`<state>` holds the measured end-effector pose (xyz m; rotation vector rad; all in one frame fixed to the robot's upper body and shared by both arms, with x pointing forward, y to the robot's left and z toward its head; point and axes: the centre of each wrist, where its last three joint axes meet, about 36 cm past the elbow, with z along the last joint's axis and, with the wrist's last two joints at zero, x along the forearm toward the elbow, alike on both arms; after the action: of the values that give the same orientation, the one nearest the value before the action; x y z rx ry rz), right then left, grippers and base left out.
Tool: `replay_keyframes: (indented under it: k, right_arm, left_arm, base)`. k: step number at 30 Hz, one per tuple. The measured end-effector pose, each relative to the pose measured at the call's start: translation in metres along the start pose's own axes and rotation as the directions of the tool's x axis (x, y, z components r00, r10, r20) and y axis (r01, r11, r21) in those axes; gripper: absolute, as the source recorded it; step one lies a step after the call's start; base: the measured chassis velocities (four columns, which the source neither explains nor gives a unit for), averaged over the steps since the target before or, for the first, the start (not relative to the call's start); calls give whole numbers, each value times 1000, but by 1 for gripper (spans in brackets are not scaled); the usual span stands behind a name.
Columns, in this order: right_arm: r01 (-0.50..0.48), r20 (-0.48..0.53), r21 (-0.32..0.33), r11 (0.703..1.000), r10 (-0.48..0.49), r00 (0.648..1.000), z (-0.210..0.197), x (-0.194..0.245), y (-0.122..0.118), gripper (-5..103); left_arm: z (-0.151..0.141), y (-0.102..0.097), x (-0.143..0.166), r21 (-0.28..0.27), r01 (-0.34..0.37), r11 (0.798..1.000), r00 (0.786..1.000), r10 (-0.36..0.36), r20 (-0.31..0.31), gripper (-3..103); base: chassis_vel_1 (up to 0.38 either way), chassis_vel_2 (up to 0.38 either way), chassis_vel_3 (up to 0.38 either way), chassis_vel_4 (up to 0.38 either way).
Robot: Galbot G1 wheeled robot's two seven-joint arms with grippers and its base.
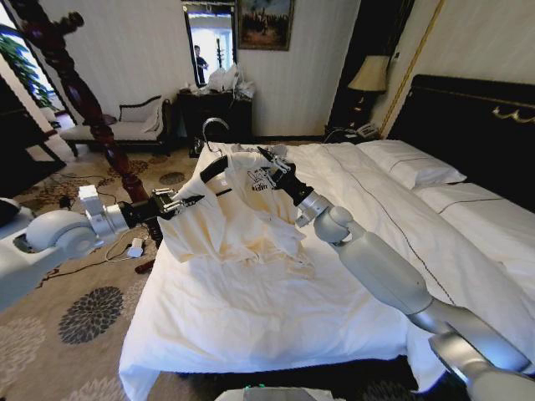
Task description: Pick up the clothes from the bed and hang them on the clothes hanger.
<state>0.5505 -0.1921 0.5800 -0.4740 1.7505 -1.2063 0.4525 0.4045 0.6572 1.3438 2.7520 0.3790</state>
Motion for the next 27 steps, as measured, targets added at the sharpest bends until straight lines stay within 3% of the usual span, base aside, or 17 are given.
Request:
replay_keyframes:
  k: [14,15,17,21,27]
  right_arm:
    - [35,4,-14,999,-35,999,-6,2,0,74]
    - [39,2,-18,999,-39,999,-6,4,1,79]
    - [42,-1,-24,999,-42,999,-6,5,1,79]
    - [47,-19,-58,997,-49,999,-7,11,3,98]
    - [25,-33,-79,997,-28,999,-12,15,-4,100]
  left_arm:
    - [-5,-2,0,-12,2,1000,1000,-2,7,19]
    - [-5,-3,0,-14,1,1000,1000,-1,8,19]
    - [-6,-3,0,-15,0,1000,1000,0,9,19]
    - [-8,-2,1,-16,3,1000,1000,-3,9,19]
    - [-7,-1,3,-12,9,1000,1000,-9,7,19]
  base:
    - [0,0,0,0]
    - [0,0,0,0]
    - [0,0,0,0]
    - [0,0,0,0]
    - [0,0,0,0]
